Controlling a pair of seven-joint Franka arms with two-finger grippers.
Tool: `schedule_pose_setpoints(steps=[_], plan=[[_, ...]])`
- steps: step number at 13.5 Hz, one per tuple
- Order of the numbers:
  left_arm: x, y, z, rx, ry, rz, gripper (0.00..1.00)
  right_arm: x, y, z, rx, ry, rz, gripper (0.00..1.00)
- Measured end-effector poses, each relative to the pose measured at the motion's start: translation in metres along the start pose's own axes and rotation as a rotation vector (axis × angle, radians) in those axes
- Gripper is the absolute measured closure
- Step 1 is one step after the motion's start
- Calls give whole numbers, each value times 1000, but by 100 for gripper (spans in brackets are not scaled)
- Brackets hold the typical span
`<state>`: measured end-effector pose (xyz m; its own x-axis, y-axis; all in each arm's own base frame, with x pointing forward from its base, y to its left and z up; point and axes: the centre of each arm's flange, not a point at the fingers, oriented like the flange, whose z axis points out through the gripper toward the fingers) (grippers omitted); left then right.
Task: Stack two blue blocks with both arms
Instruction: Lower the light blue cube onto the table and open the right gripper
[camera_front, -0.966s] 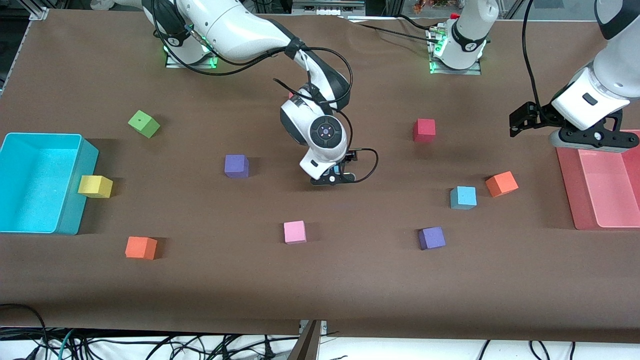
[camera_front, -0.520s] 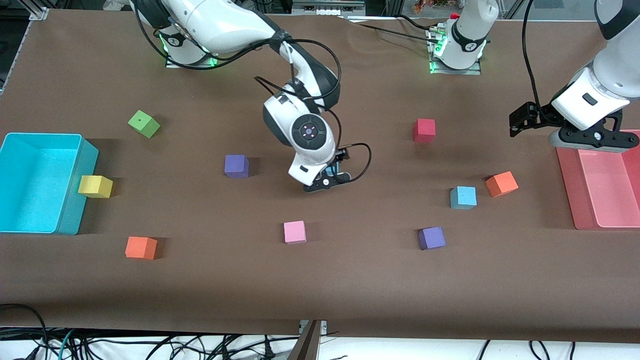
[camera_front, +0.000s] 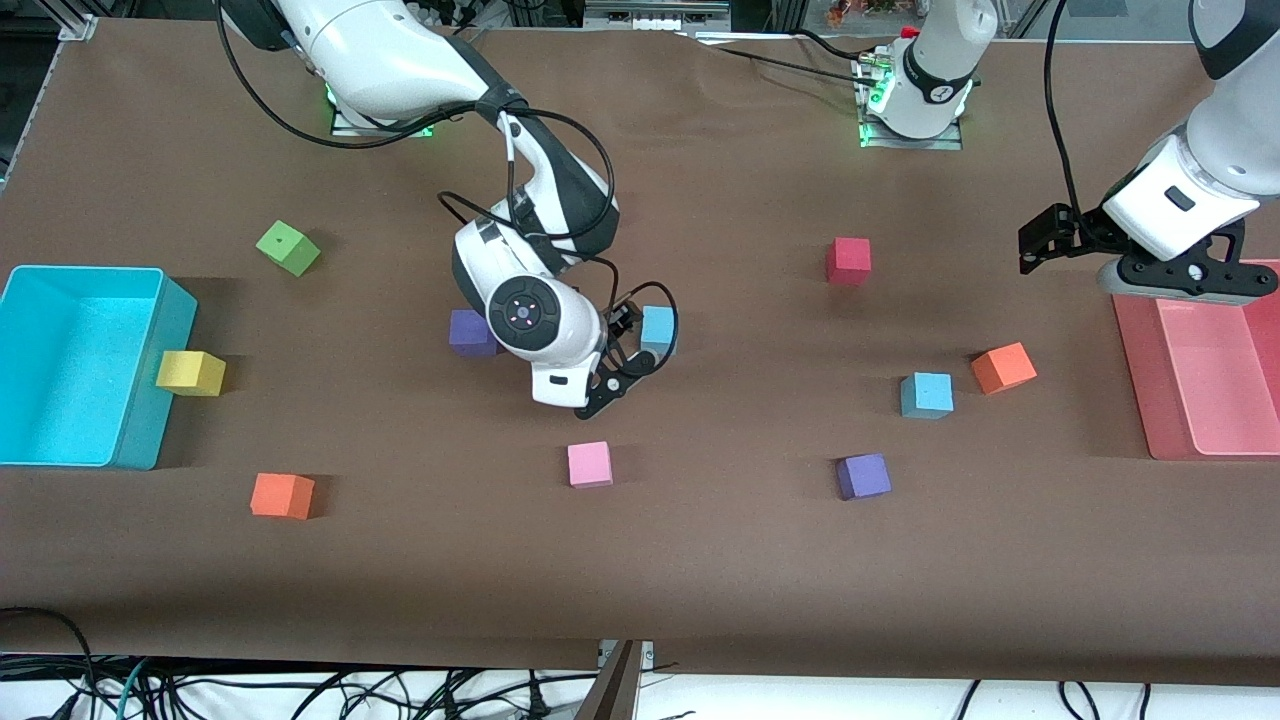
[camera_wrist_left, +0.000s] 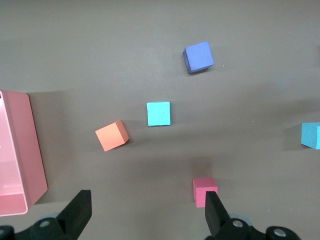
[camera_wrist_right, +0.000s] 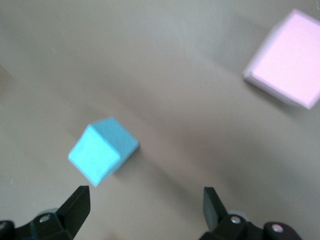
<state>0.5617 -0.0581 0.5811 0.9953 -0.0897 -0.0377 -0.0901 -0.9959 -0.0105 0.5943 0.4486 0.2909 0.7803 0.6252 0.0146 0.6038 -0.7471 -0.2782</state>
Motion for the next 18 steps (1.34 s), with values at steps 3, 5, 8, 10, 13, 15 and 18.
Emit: schedule_pose_setpoints(steps=[3,5,8,10,13,15,18], plan=[[0,0,1,0,-1,0,0,-35,-11,21,36,129,-91,0],[1,0,2,0,-3,0,0,-56,-19,22,35,151,-180,0],[2,0,3,0,-6,0,0,-78,-26,43,55,230,-269,0],[2,0,3,0,-6,0,0,-92,-27,63,87,263,-323,0],[2,1,3,0,-6,0,0,-107,-7,75,166,349,-419,0],[2,1,3,0,-6,-1,0,-117,12,84,216,439,-475,0],[2,1,3,0,-6,-3,0,-128,27,100,290,535,-593,0]])
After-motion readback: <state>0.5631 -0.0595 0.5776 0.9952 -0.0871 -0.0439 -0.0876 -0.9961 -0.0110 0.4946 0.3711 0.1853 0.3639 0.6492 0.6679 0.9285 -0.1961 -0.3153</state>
